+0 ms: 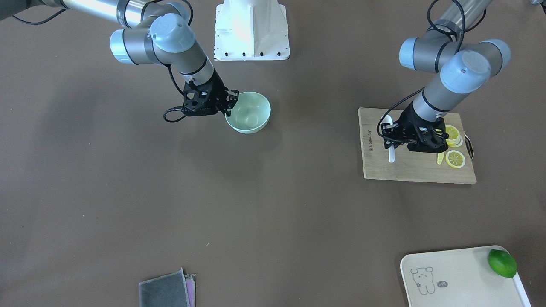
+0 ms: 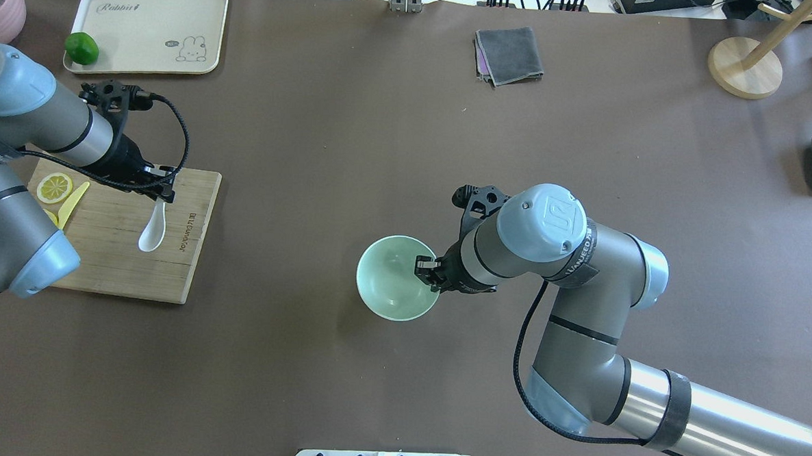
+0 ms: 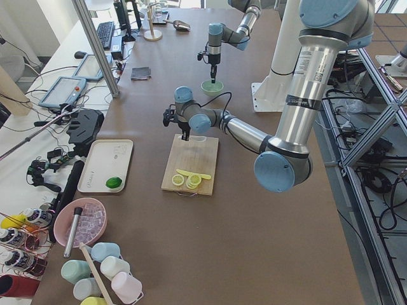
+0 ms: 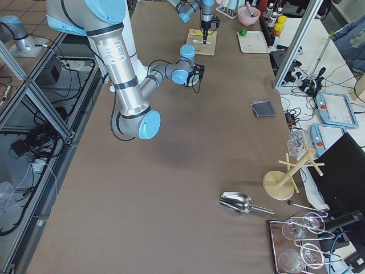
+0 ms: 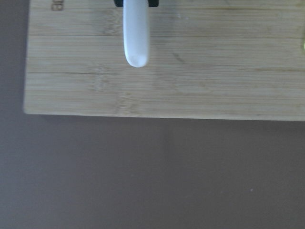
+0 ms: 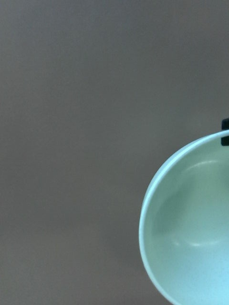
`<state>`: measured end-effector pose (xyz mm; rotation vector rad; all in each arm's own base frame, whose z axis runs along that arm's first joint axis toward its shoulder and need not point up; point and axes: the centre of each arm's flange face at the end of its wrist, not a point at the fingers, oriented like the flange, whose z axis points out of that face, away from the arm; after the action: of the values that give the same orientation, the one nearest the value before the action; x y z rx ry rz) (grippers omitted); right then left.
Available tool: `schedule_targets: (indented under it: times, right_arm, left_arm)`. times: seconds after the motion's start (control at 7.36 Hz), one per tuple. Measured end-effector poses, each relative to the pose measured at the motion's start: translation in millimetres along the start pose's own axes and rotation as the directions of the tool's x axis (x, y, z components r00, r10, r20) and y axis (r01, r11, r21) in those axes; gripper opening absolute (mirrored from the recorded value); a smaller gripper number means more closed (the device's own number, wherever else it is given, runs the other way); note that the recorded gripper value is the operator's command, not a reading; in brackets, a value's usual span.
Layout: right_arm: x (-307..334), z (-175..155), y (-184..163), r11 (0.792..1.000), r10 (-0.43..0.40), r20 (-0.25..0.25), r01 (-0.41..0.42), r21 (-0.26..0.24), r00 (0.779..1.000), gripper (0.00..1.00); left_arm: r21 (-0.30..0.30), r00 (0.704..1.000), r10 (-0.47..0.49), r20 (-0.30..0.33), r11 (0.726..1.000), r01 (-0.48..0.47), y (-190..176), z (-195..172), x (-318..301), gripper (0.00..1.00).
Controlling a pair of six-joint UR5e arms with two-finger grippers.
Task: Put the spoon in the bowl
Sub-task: 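Carry the spoon over the bowl with the left gripper while the right withdraws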
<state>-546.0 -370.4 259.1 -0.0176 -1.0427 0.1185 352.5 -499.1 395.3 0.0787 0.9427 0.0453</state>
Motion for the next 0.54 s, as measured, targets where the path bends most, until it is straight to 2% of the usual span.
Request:
schedule_targets:
  times: [0.27, 0.41, 0.54]
  right_arm:
    - [2, -4, -10, 0.999, -0.007, 0.000, 0.007, 0.050, 1.000, 1.00]
    - [18, -20, -36, 0.999, -0.005, 0.002, 0.005, 0.047, 1.000, 1.00]
    - [47, -46, -71, 1.000, -0.017, 0.005, 0.017, 0.024, 1.000, 1.00]
  left_arm:
    - [-0.037, 0.991, -0.055, -0.118, 0.998, 0.051, 17, -1, 114, 0.00]
    - [-0.062, 0.983, -0.087, -0.162, 0.995, 0.078, 35, 3, 173, 0.00]
    - [-0.070, 0.976, -0.106, -0.193, 0.993, 0.094, 58, 9, 227, 0.00]
